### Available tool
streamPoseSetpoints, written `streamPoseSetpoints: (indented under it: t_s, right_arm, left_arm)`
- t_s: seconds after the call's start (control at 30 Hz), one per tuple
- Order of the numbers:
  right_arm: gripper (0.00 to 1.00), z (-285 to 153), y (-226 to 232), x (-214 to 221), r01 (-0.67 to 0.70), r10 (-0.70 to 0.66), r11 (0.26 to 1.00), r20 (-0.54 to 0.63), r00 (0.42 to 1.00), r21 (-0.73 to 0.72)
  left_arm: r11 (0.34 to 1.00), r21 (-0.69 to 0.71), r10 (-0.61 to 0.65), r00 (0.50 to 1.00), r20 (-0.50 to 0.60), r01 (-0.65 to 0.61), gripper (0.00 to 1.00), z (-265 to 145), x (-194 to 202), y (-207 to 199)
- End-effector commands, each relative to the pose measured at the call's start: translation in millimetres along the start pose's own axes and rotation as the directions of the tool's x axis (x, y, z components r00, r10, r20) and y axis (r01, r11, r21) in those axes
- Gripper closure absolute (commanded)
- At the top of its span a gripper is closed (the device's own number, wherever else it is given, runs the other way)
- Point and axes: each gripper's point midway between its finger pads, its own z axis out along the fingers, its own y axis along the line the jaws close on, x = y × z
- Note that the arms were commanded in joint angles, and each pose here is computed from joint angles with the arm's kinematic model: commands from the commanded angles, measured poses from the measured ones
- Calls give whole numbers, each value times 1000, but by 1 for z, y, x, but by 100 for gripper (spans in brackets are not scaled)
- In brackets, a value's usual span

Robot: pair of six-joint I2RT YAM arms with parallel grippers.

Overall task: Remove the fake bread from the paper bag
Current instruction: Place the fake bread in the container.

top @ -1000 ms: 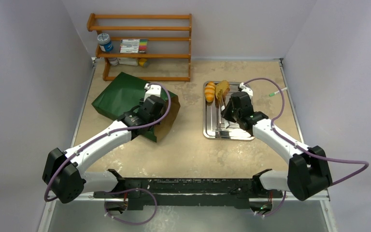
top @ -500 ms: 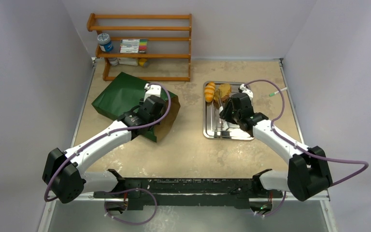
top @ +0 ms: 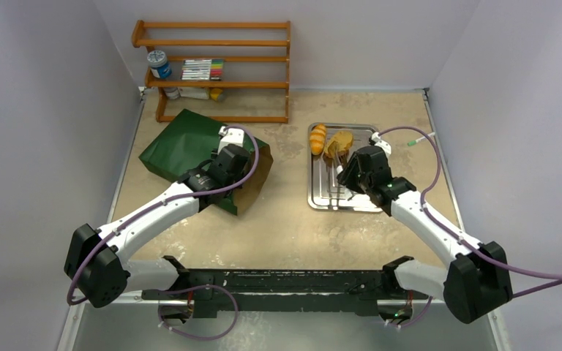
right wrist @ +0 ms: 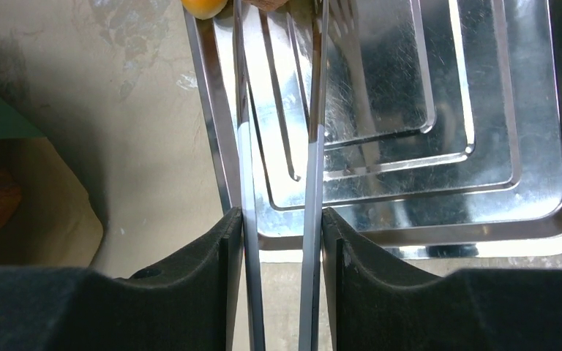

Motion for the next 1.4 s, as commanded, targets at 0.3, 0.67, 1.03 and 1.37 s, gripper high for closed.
streamPoseSetpoints:
  t_s: [0.3,0.67,1.03,1.37]
  right_arm:
    - [59,-16,-6,-18,-76,73,996,80,994,38]
    - [61,8,21,-48,-37,34,999,111,993,24]
    - [59,3,16,-45,-44,41,999,109,993,28]
    - [58,-5,5,-32,-65,62,997,80,995,45]
  left_arm:
    - [999,21,-26,998,62,24,59,-5,-22,-2]
    - [1000,16,-20,998,61,19,59,-8,-23,1]
    - [1000,13,-22,998,60,22,59,-8,-21,2]
    - [1000,21,-23,998,57,22,59,-5,-20,-2]
